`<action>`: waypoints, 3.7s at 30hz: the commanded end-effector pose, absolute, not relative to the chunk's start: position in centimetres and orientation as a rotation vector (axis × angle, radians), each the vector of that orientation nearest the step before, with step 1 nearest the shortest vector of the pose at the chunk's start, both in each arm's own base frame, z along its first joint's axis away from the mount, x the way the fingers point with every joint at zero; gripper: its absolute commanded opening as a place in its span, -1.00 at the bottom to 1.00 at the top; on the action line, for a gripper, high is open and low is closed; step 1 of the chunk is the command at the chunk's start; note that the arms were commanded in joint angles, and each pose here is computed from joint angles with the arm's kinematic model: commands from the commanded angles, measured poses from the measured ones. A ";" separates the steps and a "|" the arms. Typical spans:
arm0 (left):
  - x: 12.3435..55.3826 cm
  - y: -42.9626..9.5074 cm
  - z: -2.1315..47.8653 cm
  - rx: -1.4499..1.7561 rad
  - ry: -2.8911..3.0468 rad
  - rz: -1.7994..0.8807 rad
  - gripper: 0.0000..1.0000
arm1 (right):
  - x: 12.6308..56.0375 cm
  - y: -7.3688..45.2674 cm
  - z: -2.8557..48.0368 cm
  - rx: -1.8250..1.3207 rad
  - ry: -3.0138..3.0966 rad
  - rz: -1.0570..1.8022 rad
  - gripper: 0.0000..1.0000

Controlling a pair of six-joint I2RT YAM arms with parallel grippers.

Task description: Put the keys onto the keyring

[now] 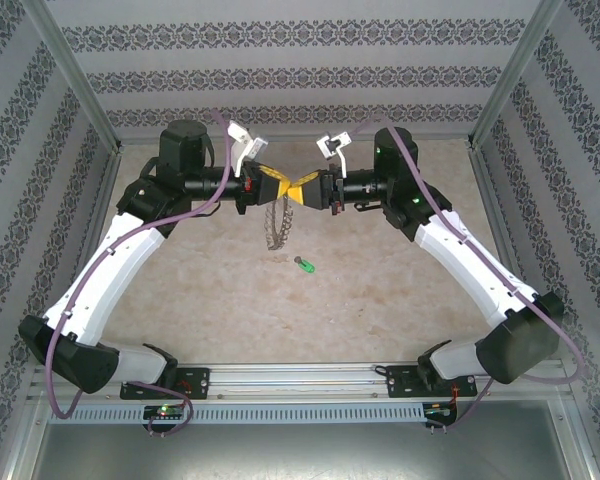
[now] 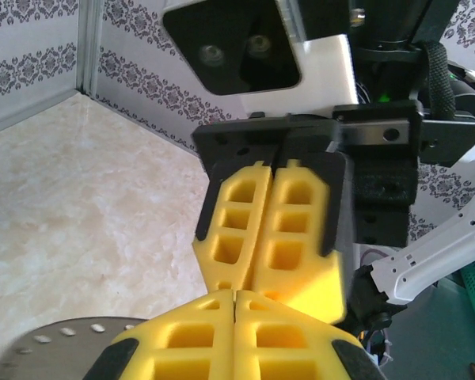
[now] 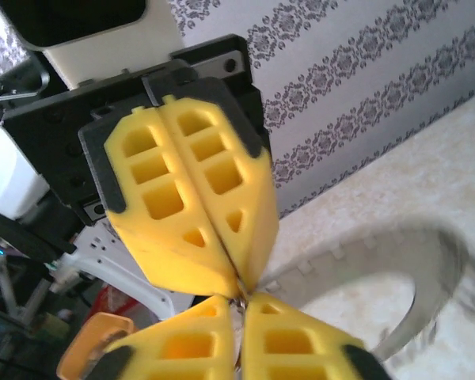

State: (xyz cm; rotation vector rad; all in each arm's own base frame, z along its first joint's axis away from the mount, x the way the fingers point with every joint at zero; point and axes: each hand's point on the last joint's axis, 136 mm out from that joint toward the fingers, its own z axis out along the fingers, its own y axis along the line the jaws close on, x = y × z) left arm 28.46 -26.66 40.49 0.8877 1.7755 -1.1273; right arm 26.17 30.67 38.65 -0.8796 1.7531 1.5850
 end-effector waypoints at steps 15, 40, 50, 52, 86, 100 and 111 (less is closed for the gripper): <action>28.3 -26.4 43.7 0.872 1.673 -1.180 -0.31 | 25.9 30.0 41.7 -0.950 1.556 1.508 -1.00; 27.6 -23.9 46.2 0.747 1.621 -1.299 -0.25 | 25.8 29.4 46.0 -0.954 1.407 1.449 -1.00; 27.8 -24.2 46.9 0.743 1.581 -1.340 -0.25 | 24.2 29.6 47.6 -0.985 1.357 1.462 -1.00; 27.7 -24.4 47.0 0.754 1.578 -1.343 -0.26 | 24.1 29.6 47.7 -0.990 1.355 1.462 -1.00; 20.5 -24.1 44.6 1.232 1.745 -0.938 0.06 | 22.1 27.4 41.3 -1.331 1.653 1.166 -1.00; 21.0 -27.0 41.7 1.416 1.766 -0.838 0.06 | 21.5 27.1 39.8 -1.432 1.692 1.038 -1.00; 22.7 -28.4 40.3 1.425 1.776 -0.766 -0.12 | 21.2 27.7 39.8 -1.461 1.679 1.039 -1.00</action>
